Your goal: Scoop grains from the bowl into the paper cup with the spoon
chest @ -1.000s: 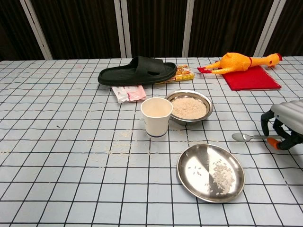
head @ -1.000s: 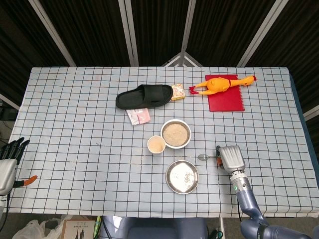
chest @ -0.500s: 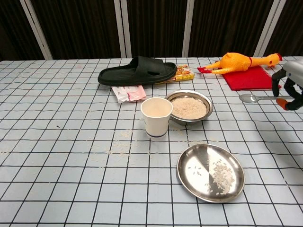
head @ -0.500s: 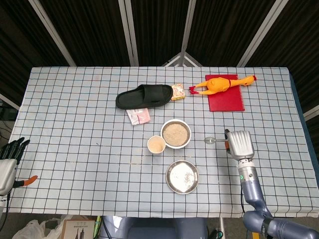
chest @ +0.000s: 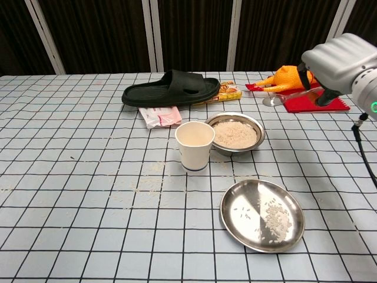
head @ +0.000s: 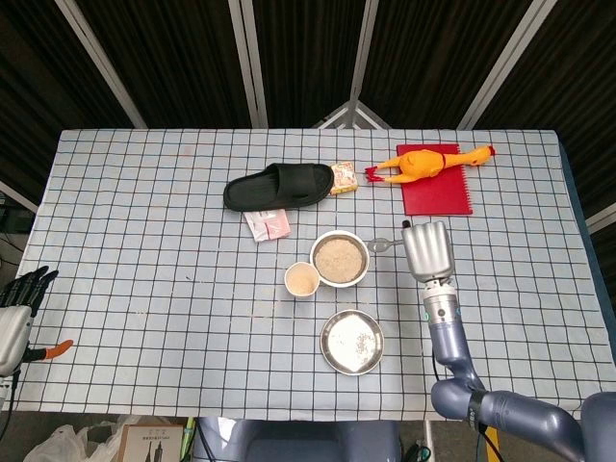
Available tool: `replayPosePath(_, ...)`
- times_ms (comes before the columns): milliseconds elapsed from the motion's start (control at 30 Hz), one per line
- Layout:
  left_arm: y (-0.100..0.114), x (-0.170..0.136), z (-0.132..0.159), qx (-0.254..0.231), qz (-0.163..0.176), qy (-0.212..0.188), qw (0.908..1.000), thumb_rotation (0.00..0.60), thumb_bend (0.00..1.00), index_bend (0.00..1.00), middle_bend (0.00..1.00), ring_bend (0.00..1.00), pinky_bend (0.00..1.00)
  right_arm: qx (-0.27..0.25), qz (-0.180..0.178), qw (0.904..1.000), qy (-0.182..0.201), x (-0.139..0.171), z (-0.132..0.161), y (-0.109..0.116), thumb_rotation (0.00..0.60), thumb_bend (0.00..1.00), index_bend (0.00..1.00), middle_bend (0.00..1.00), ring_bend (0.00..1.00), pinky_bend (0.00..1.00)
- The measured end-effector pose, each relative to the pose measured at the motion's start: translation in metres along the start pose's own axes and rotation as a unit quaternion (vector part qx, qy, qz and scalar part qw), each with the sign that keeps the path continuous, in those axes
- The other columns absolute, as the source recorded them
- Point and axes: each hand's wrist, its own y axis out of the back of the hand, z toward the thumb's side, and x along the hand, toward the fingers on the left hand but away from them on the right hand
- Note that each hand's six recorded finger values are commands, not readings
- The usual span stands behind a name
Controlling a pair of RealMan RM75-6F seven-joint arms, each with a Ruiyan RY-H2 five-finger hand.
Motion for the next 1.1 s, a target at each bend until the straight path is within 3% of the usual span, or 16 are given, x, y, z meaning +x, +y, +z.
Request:
replayPosePath(267, 0.0, 0.002, 0.002, -0.009, -0.009, -0.005, 0.9999, 0.6, 0.0, 0.0, 0.0, 0.0, 0.0, 0.078, -0.024, 0.9966, 0.017, -0.009, 0.035, -0.007, 0.6, 0.55, 0.65, 0.83, 0.97, 1.0)
replayPosePath(500, 0.0, 0.002, 0.004, -0.012, -0.013, -0.009, 0.9998, 0.6, 0.0, 0.0, 0.0, 0.0, 0.0, 0.149, -0.067, 0.9861, 0.032, -0.008, 0.059, -0.009, 0.6, 0.56, 0.65, 0.83, 0.97, 1.0)
replayPosePath(700, 0.0, 0.002, 0.005, -0.013, -0.014, -0.012, 0.9997, 0.6, 0.0, 0.0, 0.0, 0.0, 0.0, 0.185, -0.1, 0.9766, 0.044, -0.007, 0.072, -0.007, 0.6, 0.56, 0.66, 0.83, 0.97, 1.0)
replayPosePath(1100, 0.001, 0.001, 0.005, -0.016, -0.014, -0.014, 0.9997, 0.6, 0.0, 0.0, 0.0, 0.0, 0.0, 0.238, -0.127, 0.9606, 0.066, 0.004, 0.086, -0.021, 0.6, 0.56, 0.66, 0.83, 0.97, 1.0)
